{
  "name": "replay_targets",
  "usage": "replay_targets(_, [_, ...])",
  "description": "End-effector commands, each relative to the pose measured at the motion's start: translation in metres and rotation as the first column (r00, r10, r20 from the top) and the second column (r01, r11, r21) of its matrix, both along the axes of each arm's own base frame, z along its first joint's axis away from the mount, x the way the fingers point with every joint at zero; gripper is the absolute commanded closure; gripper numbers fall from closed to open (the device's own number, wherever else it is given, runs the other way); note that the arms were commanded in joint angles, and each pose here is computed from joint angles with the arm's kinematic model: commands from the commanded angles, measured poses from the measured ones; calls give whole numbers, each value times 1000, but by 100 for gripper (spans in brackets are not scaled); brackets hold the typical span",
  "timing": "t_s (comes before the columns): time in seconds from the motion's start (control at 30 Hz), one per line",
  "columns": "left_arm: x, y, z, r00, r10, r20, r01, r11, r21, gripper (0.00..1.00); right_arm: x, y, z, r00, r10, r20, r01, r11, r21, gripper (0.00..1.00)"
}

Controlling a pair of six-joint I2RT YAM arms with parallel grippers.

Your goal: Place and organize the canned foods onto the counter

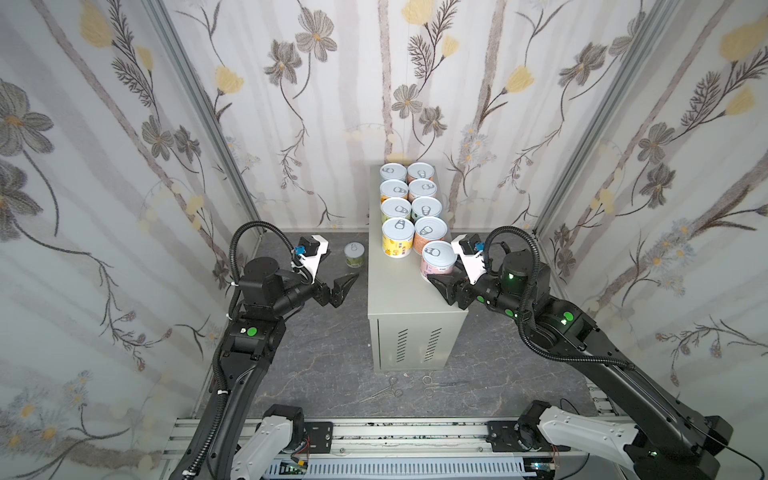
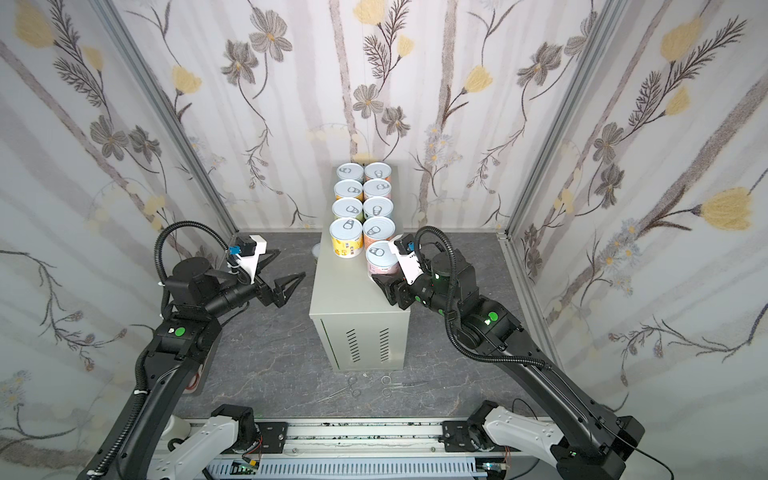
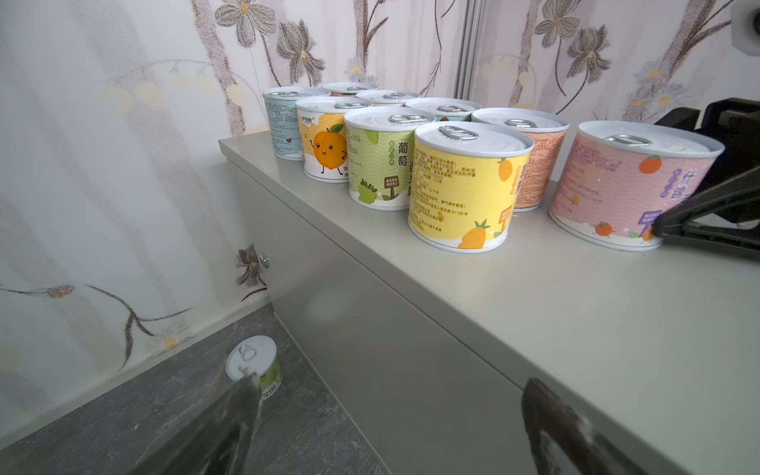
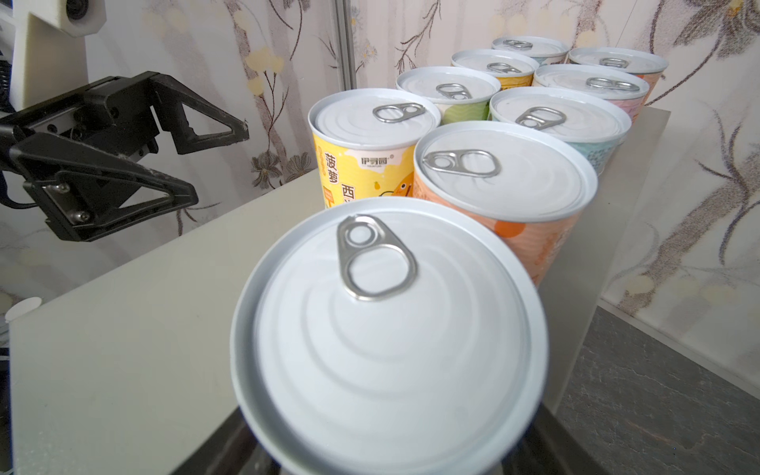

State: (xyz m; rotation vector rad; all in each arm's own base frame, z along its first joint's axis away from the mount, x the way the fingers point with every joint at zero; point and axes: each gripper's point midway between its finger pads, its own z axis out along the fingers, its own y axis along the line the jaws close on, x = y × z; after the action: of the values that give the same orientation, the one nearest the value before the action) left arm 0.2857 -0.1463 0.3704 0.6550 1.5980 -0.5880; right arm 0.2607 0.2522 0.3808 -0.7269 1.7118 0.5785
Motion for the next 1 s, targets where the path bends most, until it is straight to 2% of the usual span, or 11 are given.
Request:
replay_targets(0.0, [0, -1, 3, 1000, -5, 30, 5, 1000, 9, 0, -2, 3, 4, 1000, 21, 21, -21, 1000, -5, 29])
replay_targets(0.6, [3, -4, -2, 1000, -15, 21, 15, 1000, 8, 0, 1, 3, 3, 1000, 19, 19, -18, 999, -27, 28])
replay_targets(0.77, [3, -4, -4, 1000, -17, 15, 17, 1000, 6, 0, 1, 3, 2, 1000, 17, 16, -16, 1000, -22, 19])
replay_targets(0.97, [4, -4, -4, 1000, -15, 14, 14, 1000, 6, 0, 1, 4, 4, 1000, 18, 19, -18, 1000, -18, 16])
